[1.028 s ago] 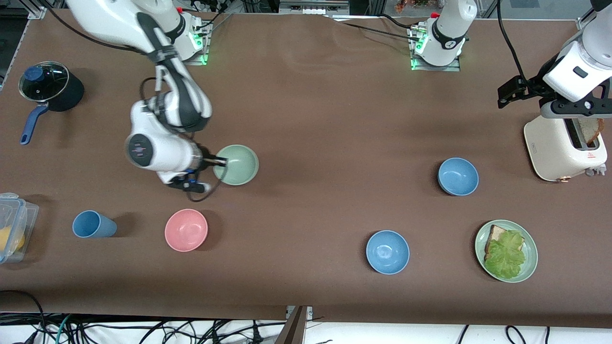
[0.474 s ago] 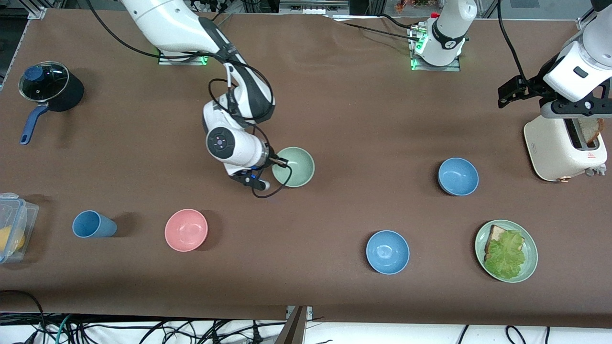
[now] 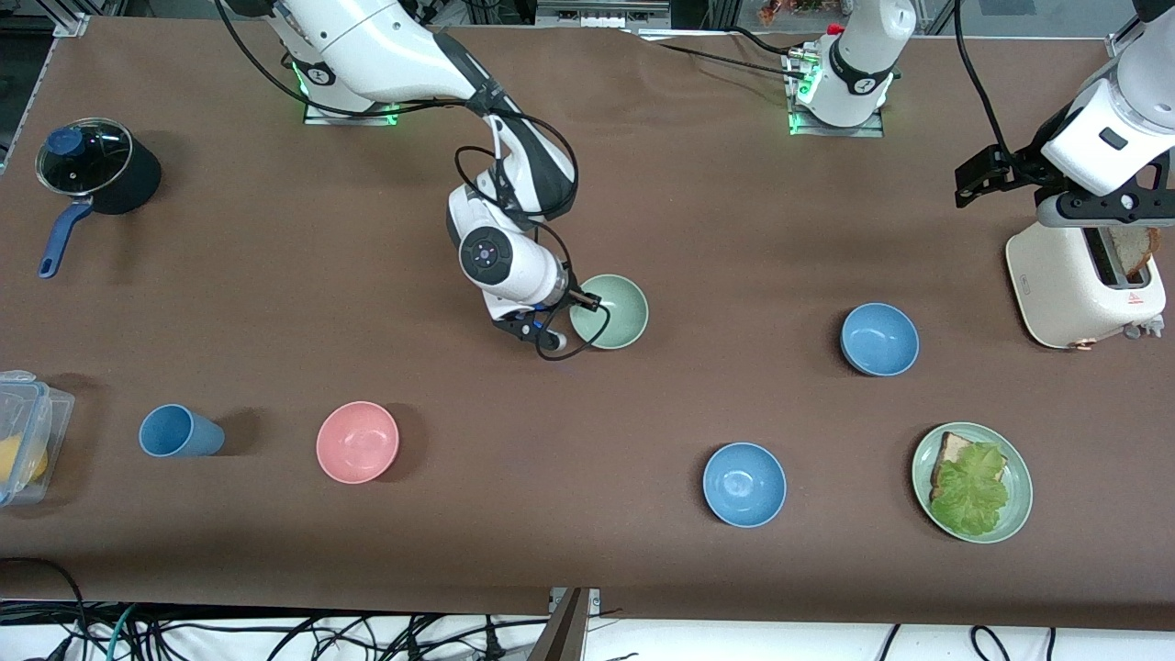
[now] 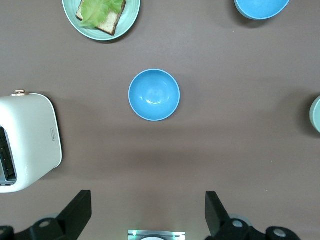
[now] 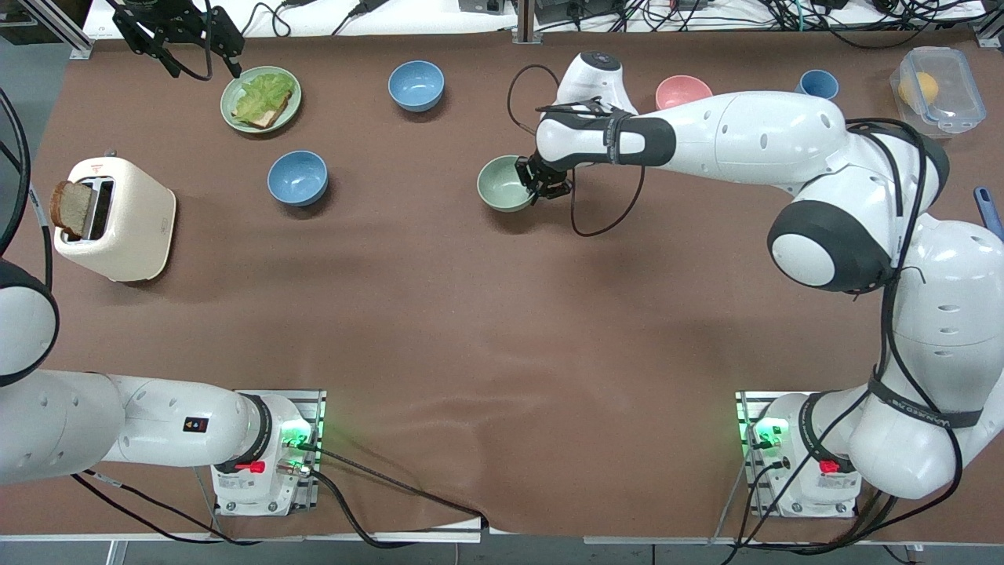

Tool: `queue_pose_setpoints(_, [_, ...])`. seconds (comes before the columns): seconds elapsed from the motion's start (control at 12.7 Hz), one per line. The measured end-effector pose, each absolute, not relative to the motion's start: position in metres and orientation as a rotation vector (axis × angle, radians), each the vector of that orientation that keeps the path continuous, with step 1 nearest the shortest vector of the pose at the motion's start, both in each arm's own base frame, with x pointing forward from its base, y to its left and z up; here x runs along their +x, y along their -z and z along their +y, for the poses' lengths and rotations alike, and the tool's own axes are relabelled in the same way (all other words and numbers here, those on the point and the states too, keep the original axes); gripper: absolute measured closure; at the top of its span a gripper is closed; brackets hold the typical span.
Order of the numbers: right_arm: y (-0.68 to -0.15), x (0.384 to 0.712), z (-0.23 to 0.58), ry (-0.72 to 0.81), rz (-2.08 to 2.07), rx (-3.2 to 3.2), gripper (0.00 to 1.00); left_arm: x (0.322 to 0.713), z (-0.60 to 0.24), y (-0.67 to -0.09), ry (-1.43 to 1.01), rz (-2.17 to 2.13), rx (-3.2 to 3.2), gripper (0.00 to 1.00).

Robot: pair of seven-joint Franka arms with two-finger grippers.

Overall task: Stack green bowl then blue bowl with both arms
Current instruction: 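Slide the green bowl with the right gripper to the table's middle, then open and withdraw the right gripper while the left gripper reaches out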

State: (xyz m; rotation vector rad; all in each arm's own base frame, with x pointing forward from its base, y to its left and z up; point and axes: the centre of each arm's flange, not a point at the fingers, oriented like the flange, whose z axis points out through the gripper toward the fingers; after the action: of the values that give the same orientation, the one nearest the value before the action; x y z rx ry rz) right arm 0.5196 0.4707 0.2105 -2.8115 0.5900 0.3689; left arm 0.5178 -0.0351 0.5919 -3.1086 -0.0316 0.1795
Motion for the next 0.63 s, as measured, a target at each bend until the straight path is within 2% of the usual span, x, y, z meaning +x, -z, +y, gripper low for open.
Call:
queue_pose_setpoints(0.32, [-0.188,0.502,0.5,-0.349,0.568,-2.812,0.93,0.52,-0.032,-0.586,-0.197,-0.04,-3.107,0.0])
queue_pose_setpoints(0.47, [-0.188,0.5,0.506,-0.334,0.562,-2.804,0.93,0.532,-0.019,-0.566,-0.245,-0.079,-3.103,0.0])
queue_pose_setpoints(0.63, [-0.188,0.502,0.505,-0.326,0.559,-2.805,0.76,0.543,-0.007,-0.556,-0.221,-0.112,-3.106,0.0])
